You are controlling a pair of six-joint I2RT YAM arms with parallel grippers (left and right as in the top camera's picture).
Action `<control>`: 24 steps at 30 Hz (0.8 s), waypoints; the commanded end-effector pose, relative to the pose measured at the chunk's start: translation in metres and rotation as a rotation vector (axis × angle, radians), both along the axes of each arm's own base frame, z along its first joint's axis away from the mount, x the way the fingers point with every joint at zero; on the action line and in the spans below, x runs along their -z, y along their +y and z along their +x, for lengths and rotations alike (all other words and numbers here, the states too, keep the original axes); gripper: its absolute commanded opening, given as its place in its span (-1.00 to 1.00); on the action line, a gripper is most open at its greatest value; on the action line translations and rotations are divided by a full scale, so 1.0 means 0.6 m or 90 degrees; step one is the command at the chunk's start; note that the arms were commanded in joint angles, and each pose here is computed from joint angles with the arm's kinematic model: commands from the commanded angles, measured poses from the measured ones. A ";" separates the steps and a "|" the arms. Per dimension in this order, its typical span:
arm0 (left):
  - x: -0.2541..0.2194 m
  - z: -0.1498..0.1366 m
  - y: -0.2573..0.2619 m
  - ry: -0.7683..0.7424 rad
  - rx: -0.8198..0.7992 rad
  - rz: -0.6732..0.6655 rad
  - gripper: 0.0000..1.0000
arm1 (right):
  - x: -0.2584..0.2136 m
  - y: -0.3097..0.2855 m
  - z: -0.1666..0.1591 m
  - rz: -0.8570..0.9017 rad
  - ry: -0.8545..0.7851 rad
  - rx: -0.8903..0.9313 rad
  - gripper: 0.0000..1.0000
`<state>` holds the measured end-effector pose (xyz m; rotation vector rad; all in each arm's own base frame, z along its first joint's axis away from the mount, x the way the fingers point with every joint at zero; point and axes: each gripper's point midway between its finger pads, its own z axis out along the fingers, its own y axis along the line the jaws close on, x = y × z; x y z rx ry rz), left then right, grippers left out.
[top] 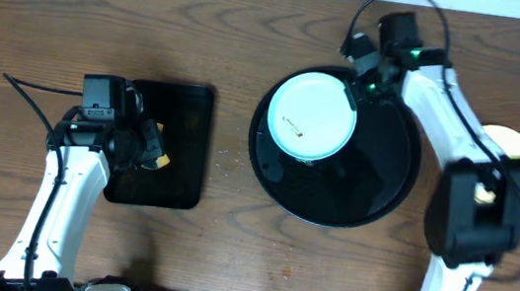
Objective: Clean dirty plates on tray and stack at the side
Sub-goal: 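Drag the light-green plate to the round tray's center with the right gripper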
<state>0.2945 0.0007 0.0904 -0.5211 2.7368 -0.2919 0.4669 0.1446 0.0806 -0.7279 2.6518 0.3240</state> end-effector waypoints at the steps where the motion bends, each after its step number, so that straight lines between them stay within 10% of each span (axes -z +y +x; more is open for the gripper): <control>1: 0.004 -0.003 0.006 0.007 -0.001 0.009 -0.84 | -0.085 -0.026 -0.032 0.017 0.017 0.142 -0.98; 15: 0.004 -0.004 0.006 0.006 0.006 0.011 -0.84 | 0.001 -0.108 -0.113 -0.076 0.158 0.378 -0.98; 20: 0.004 -0.003 0.006 0.006 0.006 0.011 -0.85 | 0.029 -0.101 -0.078 -0.038 0.089 0.269 -0.34; 24: 0.004 -0.003 0.006 0.006 0.006 0.011 -0.85 | 0.054 -0.094 -0.061 -0.016 0.047 0.204 -0.29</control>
